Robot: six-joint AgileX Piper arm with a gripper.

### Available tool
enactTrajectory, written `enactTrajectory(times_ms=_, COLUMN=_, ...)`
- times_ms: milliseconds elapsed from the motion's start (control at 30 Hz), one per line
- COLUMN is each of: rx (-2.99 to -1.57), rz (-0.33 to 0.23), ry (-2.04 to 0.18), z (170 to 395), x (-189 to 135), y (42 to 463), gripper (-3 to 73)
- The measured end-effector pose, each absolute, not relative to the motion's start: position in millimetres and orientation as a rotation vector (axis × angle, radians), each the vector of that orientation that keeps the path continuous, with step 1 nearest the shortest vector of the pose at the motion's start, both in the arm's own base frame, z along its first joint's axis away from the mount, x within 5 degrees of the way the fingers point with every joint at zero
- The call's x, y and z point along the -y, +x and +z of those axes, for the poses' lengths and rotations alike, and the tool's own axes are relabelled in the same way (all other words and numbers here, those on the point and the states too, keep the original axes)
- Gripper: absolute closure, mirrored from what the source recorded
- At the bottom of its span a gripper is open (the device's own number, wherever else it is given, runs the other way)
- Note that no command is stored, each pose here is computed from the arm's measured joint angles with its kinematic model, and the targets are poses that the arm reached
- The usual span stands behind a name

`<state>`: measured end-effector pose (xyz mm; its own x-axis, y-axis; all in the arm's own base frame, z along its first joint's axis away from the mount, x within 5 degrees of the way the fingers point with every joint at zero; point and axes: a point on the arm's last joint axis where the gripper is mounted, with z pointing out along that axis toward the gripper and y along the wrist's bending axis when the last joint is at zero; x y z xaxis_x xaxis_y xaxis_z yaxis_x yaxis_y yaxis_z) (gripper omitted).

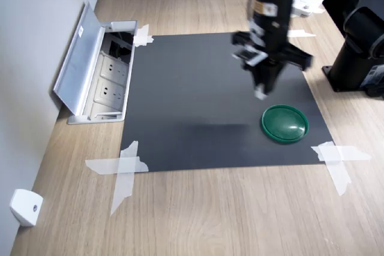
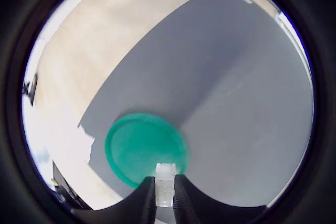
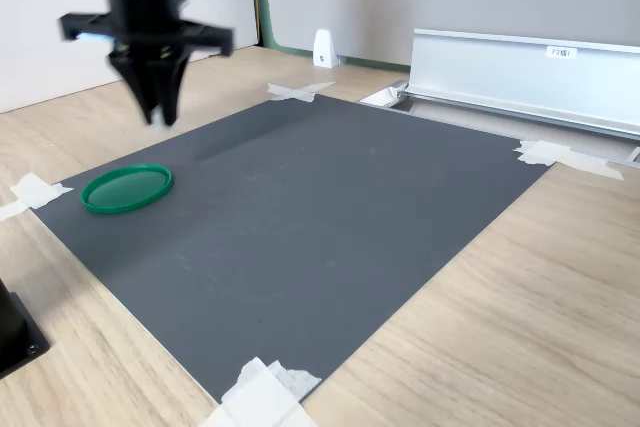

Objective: Grasp a white terminal and put it on the green lid.

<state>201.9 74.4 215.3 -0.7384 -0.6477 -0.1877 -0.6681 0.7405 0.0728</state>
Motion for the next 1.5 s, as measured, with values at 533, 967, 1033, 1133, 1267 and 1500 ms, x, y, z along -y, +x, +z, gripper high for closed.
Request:
enactTrajectory(times_ms=533, rx=-2.679, rz=0.214, ry=-1.104, z=196.2, x=-87.5, y=178.3, gripper=60.6)
enactTrajectory(times_ms=967, rx=-2.704, rz=0.214, ry=-1.106, z=188.4, x=-88.6, y=181.6, gripper=60.6)
enactTrajectory(times_ms=1033, rx=-2.719, rz=0.215, ry=-1.109, z=184.9, x=-89.1, y=182.8, gripper=60.6)
enactTrajectory(times_ms=1133, rx=-2.735, rz=0.214, ry=-1.11, z=180.2, x=-89.8, y=184.9, gripper=60.6)
enactTrajectory(times_ms=1267, rx=-2.725, rz=0.211, ry=-1.117, z=180.1, x=-90.0, y=185.5, gripper=60.6)
enactTrajectory(times_ms=1500, rx=-2.719, rz=0.234, ry=-1.171, z=180.0, x=-90.8, y=183.3, gripper=59.1)
